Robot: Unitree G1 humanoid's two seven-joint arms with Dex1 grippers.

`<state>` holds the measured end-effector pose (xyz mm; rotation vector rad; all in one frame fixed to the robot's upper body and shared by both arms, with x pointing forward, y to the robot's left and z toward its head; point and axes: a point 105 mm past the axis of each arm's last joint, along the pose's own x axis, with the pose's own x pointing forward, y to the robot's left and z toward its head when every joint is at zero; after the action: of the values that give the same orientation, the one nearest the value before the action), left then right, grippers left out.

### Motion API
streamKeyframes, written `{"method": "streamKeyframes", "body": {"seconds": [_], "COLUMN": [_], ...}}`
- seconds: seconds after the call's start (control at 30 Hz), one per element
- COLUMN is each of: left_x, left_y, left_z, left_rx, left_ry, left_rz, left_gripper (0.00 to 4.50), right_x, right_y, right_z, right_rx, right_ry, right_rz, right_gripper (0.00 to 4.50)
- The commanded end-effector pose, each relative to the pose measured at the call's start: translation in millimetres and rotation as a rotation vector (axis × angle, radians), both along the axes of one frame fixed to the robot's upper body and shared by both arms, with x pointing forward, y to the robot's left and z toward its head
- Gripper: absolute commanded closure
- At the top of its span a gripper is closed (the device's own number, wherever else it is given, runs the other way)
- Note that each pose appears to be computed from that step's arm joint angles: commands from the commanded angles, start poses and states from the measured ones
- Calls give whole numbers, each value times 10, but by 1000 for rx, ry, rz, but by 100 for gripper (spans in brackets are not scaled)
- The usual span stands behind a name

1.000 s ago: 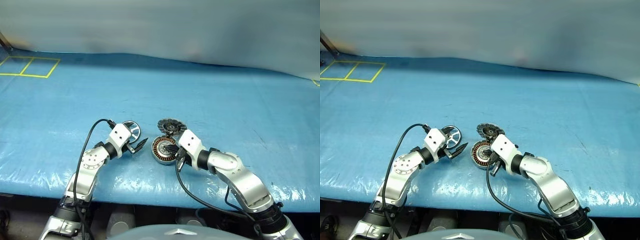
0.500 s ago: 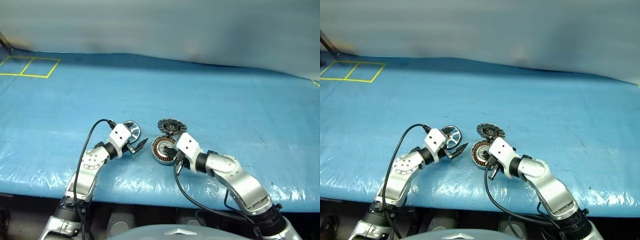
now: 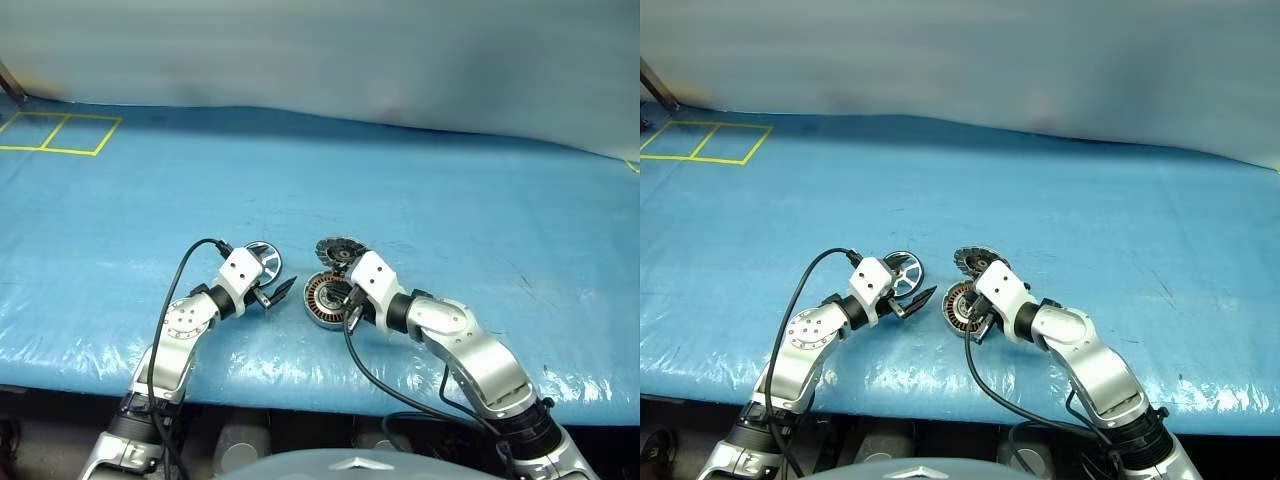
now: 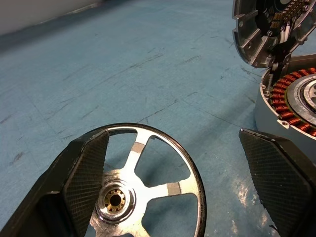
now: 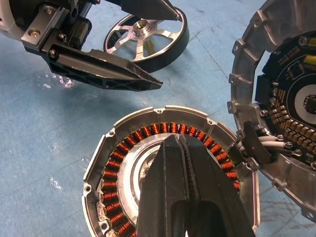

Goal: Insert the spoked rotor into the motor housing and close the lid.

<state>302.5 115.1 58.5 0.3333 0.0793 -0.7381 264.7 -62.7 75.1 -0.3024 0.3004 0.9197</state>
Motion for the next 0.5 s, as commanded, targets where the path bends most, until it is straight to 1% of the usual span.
{"method": "streamKeyframes", "body": {"seconds": [0.03, 0.13, 0.33, 0.43, 0.5], "left_x": [5, 6, 8, 11, 8], "left_y": [4, -1, -2, 3, 7], "left_z": [48, 49, 56, 67, 116], "left_rx": [-1, 0, 0, 0, -21], "left_ry": [-21, -21, -24, -27, -35], "left_rz": [2, 1, 1, 1, -1], "left_gripper": [0, 0, 0, 0, 0], "right_x": [-7, -1, -12, -5, -6], "right_y": [4, -38, -65, -58, -28], "right_z": [-19, -146, -209, -170, -84], "right_rx": [-4, -49, -88, -70, -18], "right_ry": [-1, 19, 18, 10, 2], "right_rz": [3, -11, -9, -9, -4], "right_gripper": [446, 446, 446, 446, 446]}}
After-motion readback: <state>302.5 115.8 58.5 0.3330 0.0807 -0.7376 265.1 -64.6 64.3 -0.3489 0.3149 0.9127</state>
